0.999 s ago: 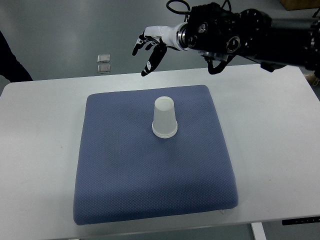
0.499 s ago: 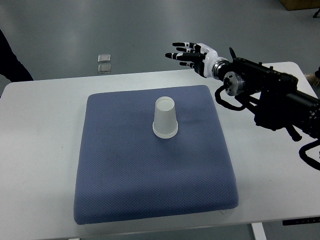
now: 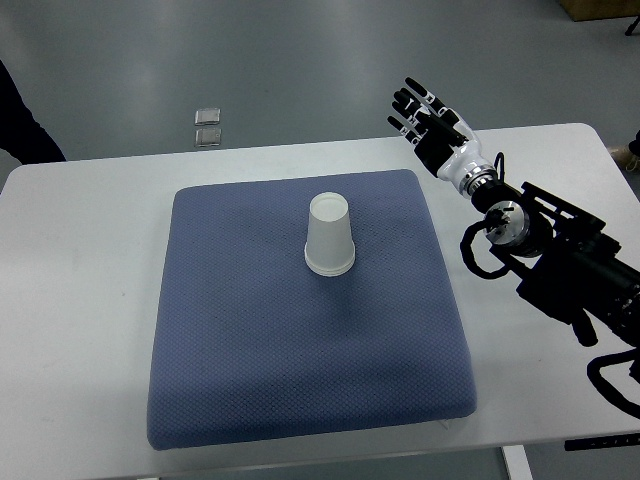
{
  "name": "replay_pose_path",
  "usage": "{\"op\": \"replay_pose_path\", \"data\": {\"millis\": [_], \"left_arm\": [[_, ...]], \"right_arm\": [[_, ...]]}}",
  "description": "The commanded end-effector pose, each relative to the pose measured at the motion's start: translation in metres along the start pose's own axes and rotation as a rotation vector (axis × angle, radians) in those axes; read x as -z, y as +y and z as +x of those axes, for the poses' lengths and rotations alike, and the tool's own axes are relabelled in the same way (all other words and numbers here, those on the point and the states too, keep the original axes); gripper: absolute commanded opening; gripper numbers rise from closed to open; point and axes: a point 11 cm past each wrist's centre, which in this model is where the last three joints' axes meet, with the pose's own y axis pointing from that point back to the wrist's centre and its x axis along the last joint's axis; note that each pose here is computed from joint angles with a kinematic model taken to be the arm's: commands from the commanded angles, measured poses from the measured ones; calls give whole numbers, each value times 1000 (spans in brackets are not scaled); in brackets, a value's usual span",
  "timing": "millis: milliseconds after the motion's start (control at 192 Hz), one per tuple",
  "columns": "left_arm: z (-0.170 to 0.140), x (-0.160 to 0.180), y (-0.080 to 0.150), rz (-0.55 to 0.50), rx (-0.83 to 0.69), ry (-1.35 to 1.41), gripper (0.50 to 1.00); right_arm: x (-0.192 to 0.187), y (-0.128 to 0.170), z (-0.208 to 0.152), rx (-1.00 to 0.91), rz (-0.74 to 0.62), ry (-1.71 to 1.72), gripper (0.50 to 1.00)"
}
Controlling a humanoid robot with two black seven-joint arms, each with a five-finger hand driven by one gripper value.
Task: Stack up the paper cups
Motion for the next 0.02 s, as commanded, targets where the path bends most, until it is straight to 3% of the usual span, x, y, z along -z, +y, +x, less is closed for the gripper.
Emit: {"op": "replay_pose_path", "data": {"millis": [0,10], "left_arm": [[0,1,0,1,0,1,1000],[0,1,0,1,0,1,1000]], "right_arm": [[-6,5,7,-13,-12,5,913],[-6,5,8,-13,-12,6,913]]}}
